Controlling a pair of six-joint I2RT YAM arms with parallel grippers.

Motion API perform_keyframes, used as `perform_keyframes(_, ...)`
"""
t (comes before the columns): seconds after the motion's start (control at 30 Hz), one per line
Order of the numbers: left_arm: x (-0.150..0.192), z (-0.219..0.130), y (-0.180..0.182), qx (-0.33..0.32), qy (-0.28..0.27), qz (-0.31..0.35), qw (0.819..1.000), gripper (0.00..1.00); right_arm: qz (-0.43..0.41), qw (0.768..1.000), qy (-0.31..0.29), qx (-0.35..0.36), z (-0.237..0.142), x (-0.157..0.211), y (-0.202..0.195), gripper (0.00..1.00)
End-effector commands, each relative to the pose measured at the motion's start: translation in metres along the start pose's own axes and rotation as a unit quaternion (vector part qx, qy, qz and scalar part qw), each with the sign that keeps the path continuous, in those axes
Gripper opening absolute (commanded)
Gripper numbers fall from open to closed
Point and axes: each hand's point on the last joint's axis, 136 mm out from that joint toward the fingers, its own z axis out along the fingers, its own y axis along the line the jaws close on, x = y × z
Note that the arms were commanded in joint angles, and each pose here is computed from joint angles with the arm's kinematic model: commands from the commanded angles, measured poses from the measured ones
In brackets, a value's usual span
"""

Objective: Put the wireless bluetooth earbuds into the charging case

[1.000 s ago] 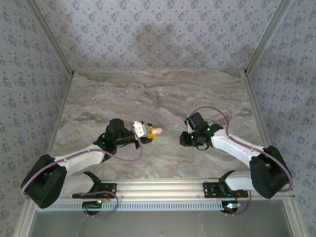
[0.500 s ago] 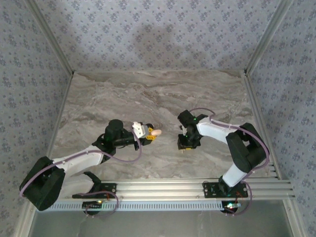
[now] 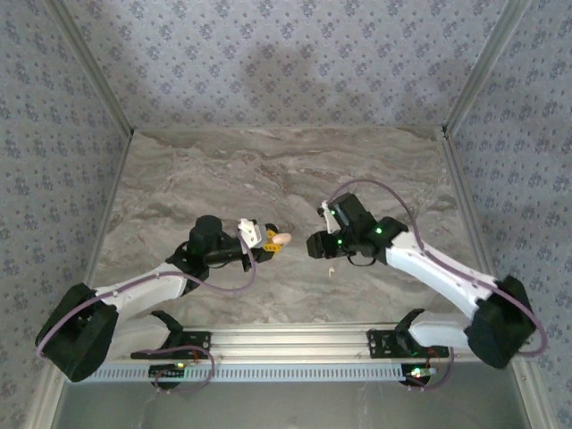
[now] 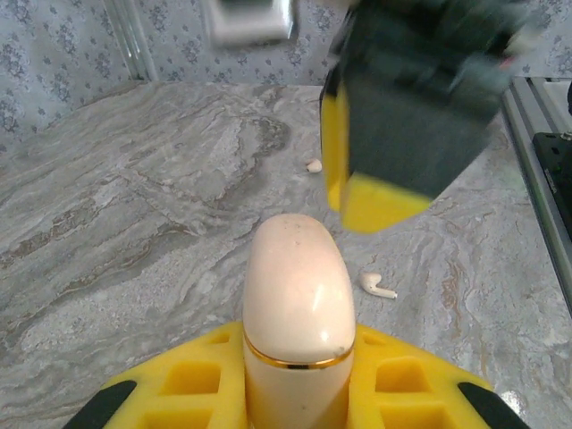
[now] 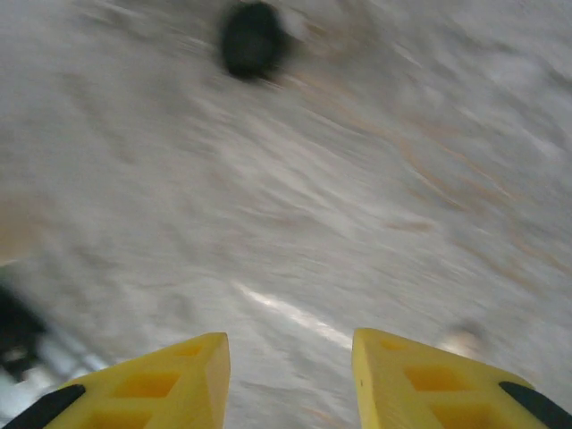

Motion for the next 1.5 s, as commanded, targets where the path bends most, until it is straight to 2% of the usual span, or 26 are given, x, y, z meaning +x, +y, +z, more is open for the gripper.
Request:
perform_keyframes(0.0, -0.008, -0.002, -0.003, 0.013, -0.016, -0.005, 1.000, 0.07, -0.043, 0.997, -0.051, -0.046, -0.008, -0.010, 0.030, 0.42)
perform_keyframes(0.1, -0.010, -0.002, -0.003, 0.016, -0.021, -0.008, 1.000, 0.07, -0.070, 0.993, -0.069, -0.060, -0.008, -0.017, 0.041, 0.42)
perform_keyframes(0.33, -0.013, -0.002, -0.002, 0.014, -0.027, -0.010, 0.999, 0.07, -0.106, 0.988, -0.091, -0.060, 0.000, -0.035, 0.052, 0.59)
perform_keyframes(0.8, -0.012, -0.003, -0.007, 0.027, -0.026, -0.013, 0.999, 0.07, -0.100, 0.977, -0.166, -0.087, -0.025, -0.068, 0.053, 0.58)
perform_keyframes(1.13, -0.015, -0.004, -0.009, 0.032, -0.035, -0.002, 0.999, 0.07, -0.090, 0.978, -0.165, -0.093, -0.024, -0.066, 0.049, 0.57)
perform_keyframes(1.3, -0.018, -0.009, -0.013, 0.030, -0.050, 0.029, 0.998, 0.07, -0.019, 0.983, -0.161, -0.082, -0.040, -0.053, 0.022, 0.57)
perform_keyframes(1.47, -0.019, -0.015, -0.017, 0.024, -0.060, 0.053, 0.997, 0.07, 0.122, 0.991, -0.058, -0.018, -0.033, -0.003, -0.029, 0.56)
